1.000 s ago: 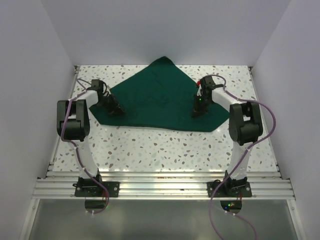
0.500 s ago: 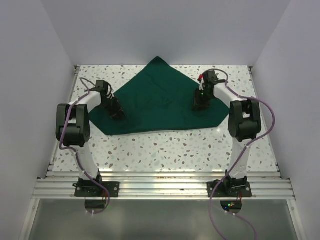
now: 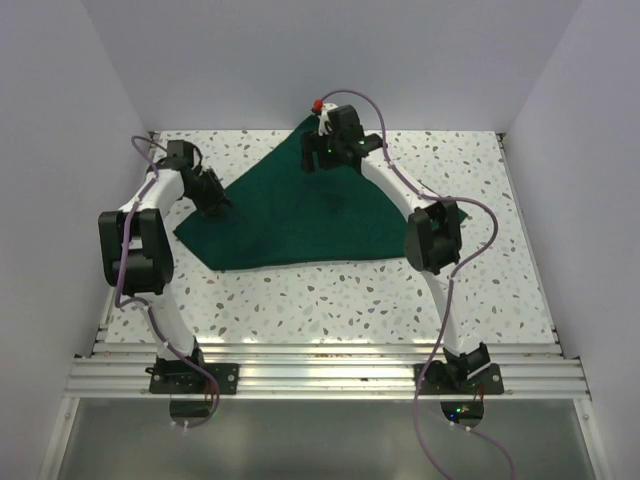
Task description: Prepare the surgical pack
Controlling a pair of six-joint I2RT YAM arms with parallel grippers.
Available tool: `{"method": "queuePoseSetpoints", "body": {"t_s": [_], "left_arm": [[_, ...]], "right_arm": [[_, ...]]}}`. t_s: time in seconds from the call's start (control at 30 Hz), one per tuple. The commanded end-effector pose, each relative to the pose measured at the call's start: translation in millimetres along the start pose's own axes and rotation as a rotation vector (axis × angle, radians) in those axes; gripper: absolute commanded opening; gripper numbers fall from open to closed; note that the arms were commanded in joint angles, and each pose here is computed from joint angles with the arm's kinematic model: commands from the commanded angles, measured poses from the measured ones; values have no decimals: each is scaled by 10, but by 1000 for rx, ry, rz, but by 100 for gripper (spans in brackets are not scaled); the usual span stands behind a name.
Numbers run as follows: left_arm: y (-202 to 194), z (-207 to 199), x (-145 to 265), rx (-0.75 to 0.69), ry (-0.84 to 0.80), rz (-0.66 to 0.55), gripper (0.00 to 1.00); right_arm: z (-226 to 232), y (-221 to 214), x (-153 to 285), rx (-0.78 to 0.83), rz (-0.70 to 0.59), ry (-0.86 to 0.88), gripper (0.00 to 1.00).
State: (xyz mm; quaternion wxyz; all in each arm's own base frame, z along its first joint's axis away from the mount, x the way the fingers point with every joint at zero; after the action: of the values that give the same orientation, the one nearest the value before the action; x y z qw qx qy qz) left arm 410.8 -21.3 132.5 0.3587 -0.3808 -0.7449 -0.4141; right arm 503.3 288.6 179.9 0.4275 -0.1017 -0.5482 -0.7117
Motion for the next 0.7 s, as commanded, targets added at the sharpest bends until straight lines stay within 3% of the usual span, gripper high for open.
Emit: {"method": "queuePoseSetpoints", "body": {"t_s": [0.0,0.3,0.67], "left_arm": [[-165,3,93,-33,-9,11,42],[-252,127,228,-81,66,-13,42],[-27,531,334,-1,140,-50,55]], "right_arm": [[-37,1,-295,15,-42,-95,77],[-82,-348,-507,44,36,-156,58],[-9,-266,-324,52,44,-158,59]]}}
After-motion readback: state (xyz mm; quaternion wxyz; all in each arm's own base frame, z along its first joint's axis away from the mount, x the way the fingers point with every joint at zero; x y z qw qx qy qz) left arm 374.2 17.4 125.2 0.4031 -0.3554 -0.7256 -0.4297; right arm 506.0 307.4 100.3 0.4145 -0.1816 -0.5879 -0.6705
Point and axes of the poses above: each gripper's point midway between its finger pads, its own x axis back along the fingers, its own z axis along the line the jaws close on, y = z × x, the point moved 6 cm from there along x, back along the fingers, and after that the axes turned 11 degrees about -x, right-handed, at the moved point
